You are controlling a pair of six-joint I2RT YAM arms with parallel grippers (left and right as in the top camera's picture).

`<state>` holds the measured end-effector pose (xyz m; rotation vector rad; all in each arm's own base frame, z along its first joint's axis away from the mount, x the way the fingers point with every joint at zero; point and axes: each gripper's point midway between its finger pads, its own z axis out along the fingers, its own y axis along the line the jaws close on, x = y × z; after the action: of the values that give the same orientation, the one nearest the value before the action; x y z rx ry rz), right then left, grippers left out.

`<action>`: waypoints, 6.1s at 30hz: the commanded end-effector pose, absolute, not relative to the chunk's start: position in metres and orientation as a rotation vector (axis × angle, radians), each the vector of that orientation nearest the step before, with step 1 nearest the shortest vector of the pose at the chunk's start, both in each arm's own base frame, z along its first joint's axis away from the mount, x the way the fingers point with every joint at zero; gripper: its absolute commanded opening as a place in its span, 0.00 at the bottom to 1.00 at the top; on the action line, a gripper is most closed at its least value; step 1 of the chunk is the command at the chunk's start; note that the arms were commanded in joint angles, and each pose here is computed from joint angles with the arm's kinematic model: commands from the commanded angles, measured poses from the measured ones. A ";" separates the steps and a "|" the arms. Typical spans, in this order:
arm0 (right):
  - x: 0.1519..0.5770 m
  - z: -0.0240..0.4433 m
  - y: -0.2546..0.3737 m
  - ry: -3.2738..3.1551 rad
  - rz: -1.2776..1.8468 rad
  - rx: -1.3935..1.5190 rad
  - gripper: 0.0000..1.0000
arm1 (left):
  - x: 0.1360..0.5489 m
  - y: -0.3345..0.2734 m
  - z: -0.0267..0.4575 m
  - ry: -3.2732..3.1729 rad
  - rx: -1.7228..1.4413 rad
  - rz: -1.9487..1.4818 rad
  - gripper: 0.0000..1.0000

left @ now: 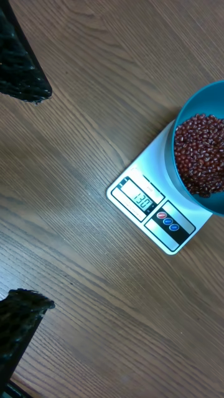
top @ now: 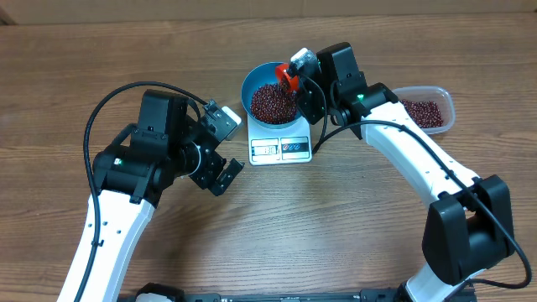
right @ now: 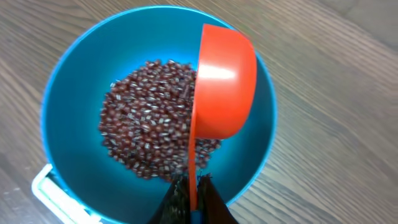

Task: Scoop item into bowl and weigh 150g on scale
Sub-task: 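Tilt the red scoop over the blue bowl to pour beans, then carry the empty scoop right back to the bean tub, then dip the red scoop into the beans in the tub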

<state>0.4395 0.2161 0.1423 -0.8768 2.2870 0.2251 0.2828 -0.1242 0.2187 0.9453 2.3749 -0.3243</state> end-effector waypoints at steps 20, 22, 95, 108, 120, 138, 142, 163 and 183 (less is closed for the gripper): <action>0.437 0.172 0.229 2.202 0.102 -0.870 0.04 | 0.287 -0.126 0.227 2.352 0.945 -0.321 1.00; 0.432 0.172 0.237 2.195 0.115 -0.901 0.04 | 0.287 -0.126 0.227 2.352 0.945 -0.321 1.00; 0.371 0.184 -0.012 2.674 0.195 0.386 0.04 | 0.287 -0.126 0.227 2.352 0.945 -0.321 1.00; 0.374 0.185 -0.026 2.658 0.079 0.346 0.04 | 0.287 -0.126 0.227 2.352 0.945 -0.321 1.00; 0.375 0.185 -0.025 2.674 0.034 0.144 0.04 | 0.287 -0.126 0.227 2.352 0.945 -0.321 1.00; 0.375 0.132 -0.053 2.847 -0.207 0.039 0.04 | 0.287 -0.126 0.227 2.353 0.945 -0.321 1.00; 0.380 0.118 -0.056 2.870 -0.233 0.038 0.04 | 0.287 -0.126 0.227 2.352 0.945 -0.321 1.00; 0.400 0.105 -0.060 2.837 -0.255 -0.017 0.04 | 0.287 -0.126 0.227 2.352 0.945 -0.321 1.00; 0.404 0.105 -0.060 2.823 -0.269 -0.123 0.04 | 0.287 -0.126 0.227 2.353 0.945 -0.321 1.00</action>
<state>0.4018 -0.0586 0.1043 -0.1074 2.8309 -0.2597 0.2828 -0.1242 0.2187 0.9449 2.3751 -0.3244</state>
